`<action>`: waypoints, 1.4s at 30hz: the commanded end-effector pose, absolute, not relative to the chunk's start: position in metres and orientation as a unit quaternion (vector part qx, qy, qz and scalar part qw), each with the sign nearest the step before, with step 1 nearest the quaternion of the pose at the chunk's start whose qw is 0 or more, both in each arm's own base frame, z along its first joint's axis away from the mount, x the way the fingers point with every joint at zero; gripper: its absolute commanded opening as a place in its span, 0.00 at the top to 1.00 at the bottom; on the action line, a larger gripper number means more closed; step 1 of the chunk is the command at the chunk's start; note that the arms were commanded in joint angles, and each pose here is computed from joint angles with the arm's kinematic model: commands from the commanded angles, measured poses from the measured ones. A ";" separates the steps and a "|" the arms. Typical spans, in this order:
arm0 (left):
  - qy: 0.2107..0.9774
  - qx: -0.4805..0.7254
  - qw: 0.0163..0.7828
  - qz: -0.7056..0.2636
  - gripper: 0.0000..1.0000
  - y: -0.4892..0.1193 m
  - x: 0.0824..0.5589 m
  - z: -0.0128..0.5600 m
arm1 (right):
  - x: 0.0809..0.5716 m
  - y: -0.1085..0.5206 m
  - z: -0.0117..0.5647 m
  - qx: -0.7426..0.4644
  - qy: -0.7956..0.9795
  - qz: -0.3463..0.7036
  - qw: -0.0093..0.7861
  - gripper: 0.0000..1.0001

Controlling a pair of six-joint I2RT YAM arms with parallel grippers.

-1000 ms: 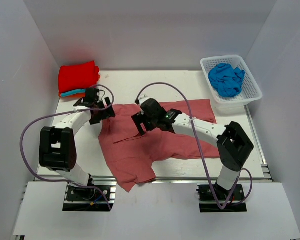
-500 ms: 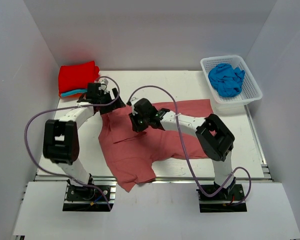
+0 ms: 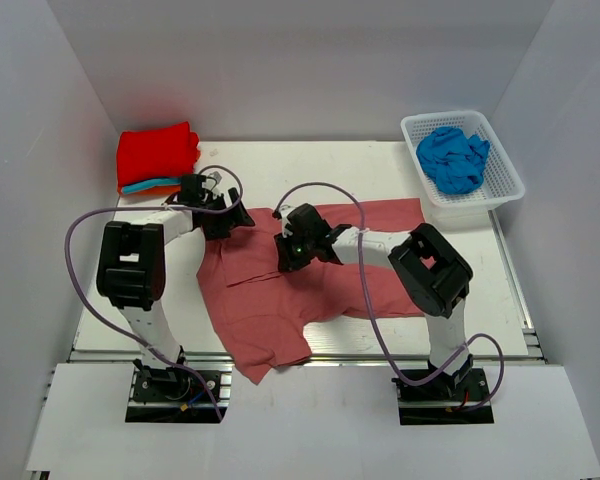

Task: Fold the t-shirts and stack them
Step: Fold the flattened tshirt in 1/3 of the way

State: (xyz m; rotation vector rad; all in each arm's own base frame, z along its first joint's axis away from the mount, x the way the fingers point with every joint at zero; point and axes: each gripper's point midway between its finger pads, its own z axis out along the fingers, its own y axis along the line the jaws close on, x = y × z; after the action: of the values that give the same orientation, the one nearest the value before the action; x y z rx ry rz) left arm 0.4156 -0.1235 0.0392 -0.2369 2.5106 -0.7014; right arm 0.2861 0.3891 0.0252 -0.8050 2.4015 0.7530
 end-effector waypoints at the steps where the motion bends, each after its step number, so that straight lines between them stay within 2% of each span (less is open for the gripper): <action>1: 0.940 -0.100 0.235 -0.225 0.00 -0.112 0.412 0.019 | 0.280 0.399 0.074 -0.343 0.837 0.314 0.288 0.68; 6: 0.941 -0.100 0.247 -0.207 0.00 -0.106 0.422 0.027 | 0.300 0.374 0.112 -0.319 0.839 0.266 0.353 0.11; 7: 0.945 -0.104 0.238 -0.198 0.00 -0.104 0.419 0.021 | 0.304 0.368 0.112 -0.311 0.844 0.255 0.354 0.10; 10: 0.951 -0.102 0.236 -0.173 0.00 -0.096 0.421 0.020 | 0.310 0.342 0.113 -0.277 0.862 0.229 0.359 0.10; 11: 0.951 -0.103 0.239 -0.168 0.00 -0.094 0.425 0.020 | 0.314 0.335 0.129 -0.256 0.860 0.227 0.379 0.10; 13: 0.953 -0.101 0.235 -0.162 0.00 -0.092 0.425 0.018 | 0.328 0.303 0.110 -0.214 0.883 0.183 0.376 0.10; 19: 0.963 -0.103 0.203 -0.147 0.00 -0.090 0.426 0.000 | 0.366 0.214 0.080 -0.108 0.930 0.081 0.341 0.10; 25: 0.964 -0.109 0.208 -0.123 0.00 -0.082 0.439 0.001 | 0.389 0.149 0.050 -0.021 0.956 0.015 0.292 0.10; 31: 0.966 -0.110 0.200 -0.122 0.00 -0.084 0.460 -0.009 | 0.423 0.125 0.029 -0.004 0.963 -0.009 0.270 0.10; 38: 0.966 -0.113 0.197 -0.124 0.00 -0.083 0.483 -0.019 | 0.465 0.121 0.008 -0.007 0.968 0.021 0.251 0.10; 42: 0.956 -0.122 0.219 -0.154 0.00 -0.086 0.519 -0.006 | 0.478 0.123 0.002 -0.020 0.968 0.043 0.246 0.10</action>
State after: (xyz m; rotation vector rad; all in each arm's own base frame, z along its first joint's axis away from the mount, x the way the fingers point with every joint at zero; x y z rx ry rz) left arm 0.5252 -0.0995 0.0344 -0.2829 2.5400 -0.4587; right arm 0.4797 0.1236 0.0214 -0.0113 2.5769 0.0622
